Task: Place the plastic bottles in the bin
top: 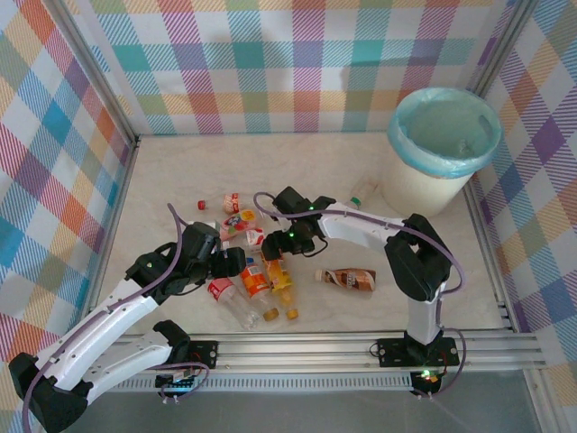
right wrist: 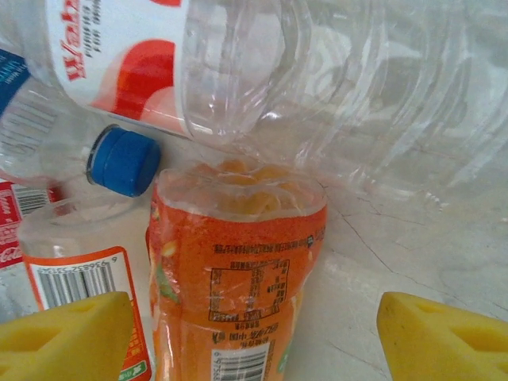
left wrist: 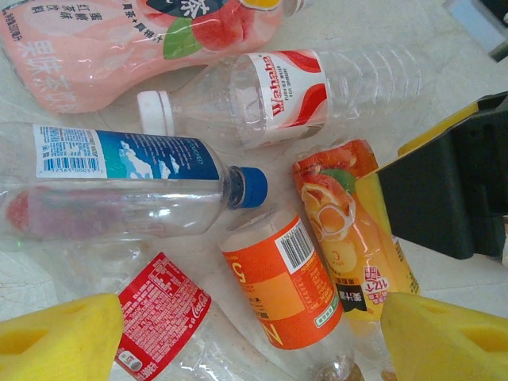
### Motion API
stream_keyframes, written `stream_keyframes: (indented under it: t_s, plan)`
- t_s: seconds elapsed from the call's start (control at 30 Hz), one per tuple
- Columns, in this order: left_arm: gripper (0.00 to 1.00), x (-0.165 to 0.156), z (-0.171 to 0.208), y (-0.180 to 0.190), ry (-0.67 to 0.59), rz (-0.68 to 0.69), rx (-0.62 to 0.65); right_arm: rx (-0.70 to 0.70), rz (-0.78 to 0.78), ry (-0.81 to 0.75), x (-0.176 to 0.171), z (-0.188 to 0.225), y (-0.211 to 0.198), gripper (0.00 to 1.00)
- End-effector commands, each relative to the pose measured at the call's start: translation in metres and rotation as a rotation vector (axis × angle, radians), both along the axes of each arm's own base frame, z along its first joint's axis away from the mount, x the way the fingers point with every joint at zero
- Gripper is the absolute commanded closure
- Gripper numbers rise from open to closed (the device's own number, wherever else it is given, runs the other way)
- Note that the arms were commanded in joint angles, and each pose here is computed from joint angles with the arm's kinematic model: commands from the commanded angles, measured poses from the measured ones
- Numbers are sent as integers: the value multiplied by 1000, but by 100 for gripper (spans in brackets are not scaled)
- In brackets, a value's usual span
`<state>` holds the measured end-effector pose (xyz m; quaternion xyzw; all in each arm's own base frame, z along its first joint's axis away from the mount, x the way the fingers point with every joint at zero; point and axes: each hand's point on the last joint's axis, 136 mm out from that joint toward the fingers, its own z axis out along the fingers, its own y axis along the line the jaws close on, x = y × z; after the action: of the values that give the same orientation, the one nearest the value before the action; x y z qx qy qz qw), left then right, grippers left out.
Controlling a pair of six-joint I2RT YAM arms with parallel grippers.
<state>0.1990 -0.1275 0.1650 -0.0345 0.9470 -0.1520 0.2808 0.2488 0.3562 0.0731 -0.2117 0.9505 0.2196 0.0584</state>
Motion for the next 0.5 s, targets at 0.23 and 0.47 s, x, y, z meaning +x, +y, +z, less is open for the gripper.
stream_keyframes:
  t_s: [0.23, 0.47]
  plan:
    - [15, 1, 2, 6, 11, 26, 24, 24, 52, 38, -10, -8, 20, 20]
    - [14, 5, 10, 8, -8, 5, 60, 11, 72, 56, -14, -16, 27, 21]
